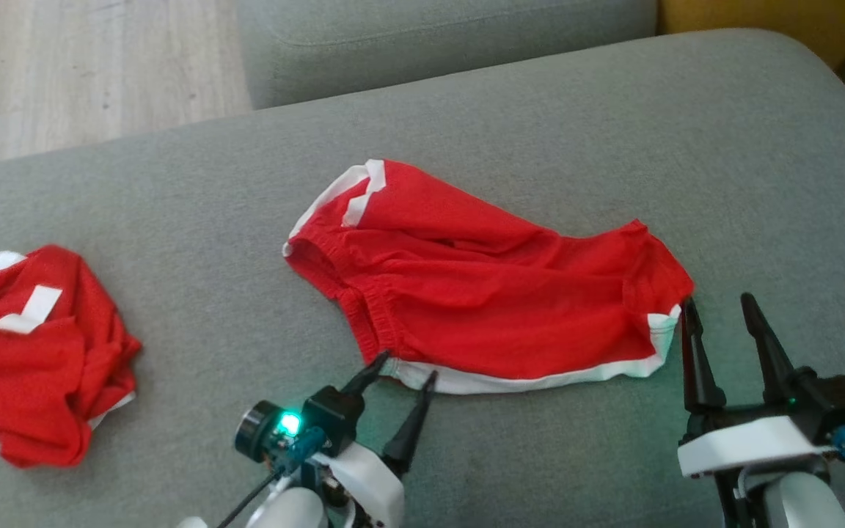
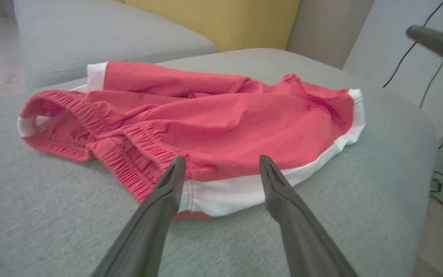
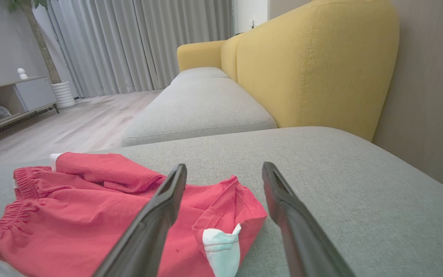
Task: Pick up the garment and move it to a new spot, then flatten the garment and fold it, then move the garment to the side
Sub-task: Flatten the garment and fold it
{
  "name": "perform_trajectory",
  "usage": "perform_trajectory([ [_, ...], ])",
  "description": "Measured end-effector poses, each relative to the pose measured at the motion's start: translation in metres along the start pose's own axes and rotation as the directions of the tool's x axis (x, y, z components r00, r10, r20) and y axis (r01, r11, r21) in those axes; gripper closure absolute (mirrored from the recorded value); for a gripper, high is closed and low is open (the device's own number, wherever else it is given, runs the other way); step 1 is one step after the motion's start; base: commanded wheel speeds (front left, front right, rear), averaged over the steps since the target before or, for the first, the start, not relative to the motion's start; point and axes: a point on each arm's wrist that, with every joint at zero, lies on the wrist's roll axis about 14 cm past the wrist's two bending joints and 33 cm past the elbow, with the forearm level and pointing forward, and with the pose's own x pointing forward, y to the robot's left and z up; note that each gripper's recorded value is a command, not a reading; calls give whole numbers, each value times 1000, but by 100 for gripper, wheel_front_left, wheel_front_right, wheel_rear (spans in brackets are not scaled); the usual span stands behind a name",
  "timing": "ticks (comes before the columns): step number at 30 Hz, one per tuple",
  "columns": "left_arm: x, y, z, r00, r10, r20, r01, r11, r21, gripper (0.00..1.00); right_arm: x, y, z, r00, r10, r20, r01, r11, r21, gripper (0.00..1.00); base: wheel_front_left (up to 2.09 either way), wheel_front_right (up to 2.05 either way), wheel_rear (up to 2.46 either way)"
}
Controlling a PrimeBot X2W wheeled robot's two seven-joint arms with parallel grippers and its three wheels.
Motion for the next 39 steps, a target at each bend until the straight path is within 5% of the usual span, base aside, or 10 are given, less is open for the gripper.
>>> perform_trajectory([
  [23, 16, 25, -30, 991, 62, -120, -57, 997, 45, 0, -3, -17, -4, 998, -59, -15, 59, 998, 16, 0, 0, 0, 0],
  [24, 16, 25, -29, 991, 64, -118, -59, 997, 47, 26, -3, -17, -4, 998, -60, -16, 61, 998, 18, 0, 0, 0, 0],
  [25, 17, 26, -28, 991, 64, -115, -59, 997, 49, 93, -3, -18, -4, 998, -62, -17, 62, 998, 20, 0, 0, 0, 0],
  [26, 19, 26, -25, 992, 63, -109, -58, 997, 49, 100, -3, -18, -4, 998, -62, -16, 63, 998, 22, 0, 0, 0, 0],
  [39, 12, 34, 15, 993, 106, 60, -110, 992, 62, 100, -3, -11, -17, 998, -25, -62, 21, 998, -64, 0, 0, 0, 0],
])
